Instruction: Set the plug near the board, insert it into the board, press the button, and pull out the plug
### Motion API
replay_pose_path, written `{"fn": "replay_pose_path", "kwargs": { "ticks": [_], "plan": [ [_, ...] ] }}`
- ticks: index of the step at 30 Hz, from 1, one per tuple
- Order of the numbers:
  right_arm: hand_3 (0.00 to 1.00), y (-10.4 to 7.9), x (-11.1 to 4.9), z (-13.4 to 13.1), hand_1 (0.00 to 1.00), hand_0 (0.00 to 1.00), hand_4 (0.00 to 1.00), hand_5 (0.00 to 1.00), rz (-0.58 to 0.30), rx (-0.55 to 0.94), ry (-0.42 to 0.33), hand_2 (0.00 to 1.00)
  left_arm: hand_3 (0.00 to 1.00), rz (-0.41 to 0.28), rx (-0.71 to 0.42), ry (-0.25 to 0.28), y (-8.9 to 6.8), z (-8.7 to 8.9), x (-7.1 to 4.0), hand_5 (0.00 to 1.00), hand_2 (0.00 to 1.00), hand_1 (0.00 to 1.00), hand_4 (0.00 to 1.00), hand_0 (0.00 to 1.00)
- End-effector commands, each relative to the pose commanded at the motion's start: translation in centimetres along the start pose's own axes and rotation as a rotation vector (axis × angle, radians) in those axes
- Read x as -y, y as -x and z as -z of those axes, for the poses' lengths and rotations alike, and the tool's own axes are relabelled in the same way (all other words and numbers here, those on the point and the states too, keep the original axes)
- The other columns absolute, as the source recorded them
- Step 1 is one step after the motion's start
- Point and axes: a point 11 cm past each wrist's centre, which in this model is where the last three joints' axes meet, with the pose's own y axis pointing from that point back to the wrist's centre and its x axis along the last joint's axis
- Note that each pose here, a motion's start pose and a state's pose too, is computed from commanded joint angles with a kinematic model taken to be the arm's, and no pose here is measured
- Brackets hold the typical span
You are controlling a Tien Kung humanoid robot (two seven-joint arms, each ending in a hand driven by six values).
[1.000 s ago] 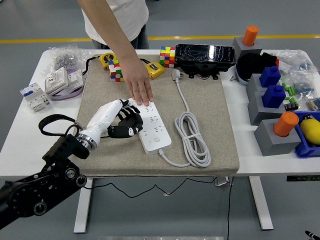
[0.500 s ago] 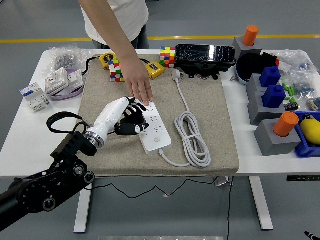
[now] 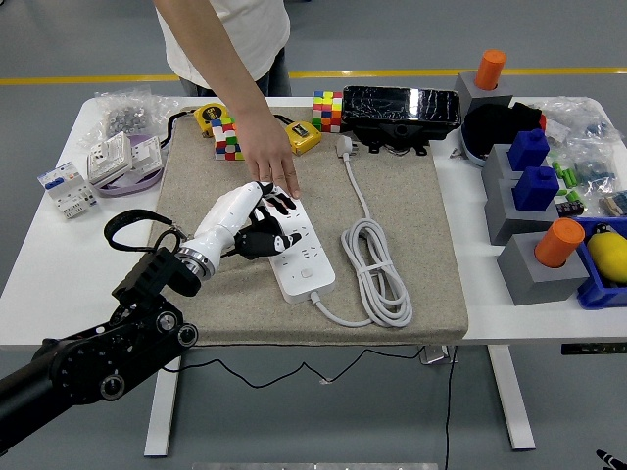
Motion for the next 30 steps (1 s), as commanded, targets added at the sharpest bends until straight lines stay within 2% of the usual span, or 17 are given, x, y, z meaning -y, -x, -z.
{"fn": "replay_pose_path", "kwargs": {
  "ticks": [13,30],
  "plan": [
    [0.537,0.09,-0.02,0.25,0.630,0.572,0.881,0.408,0.002,0.000,-0.006,0.605,0.552,0.007,0.001,-0.020,0.27,0.59,0.15,0.182,0.542,0.548,0.852,0.404],
    [0.537,0.13,-0.01,0.09,0.630,0.572,0.880,0.408,0.003,-0.003,-0.003,0.602,0.550,0.005,-0.031,0.010,0.87,-0.37,0.43,0.192,0.538,0.542,0.842,0.408]
  ]
}}
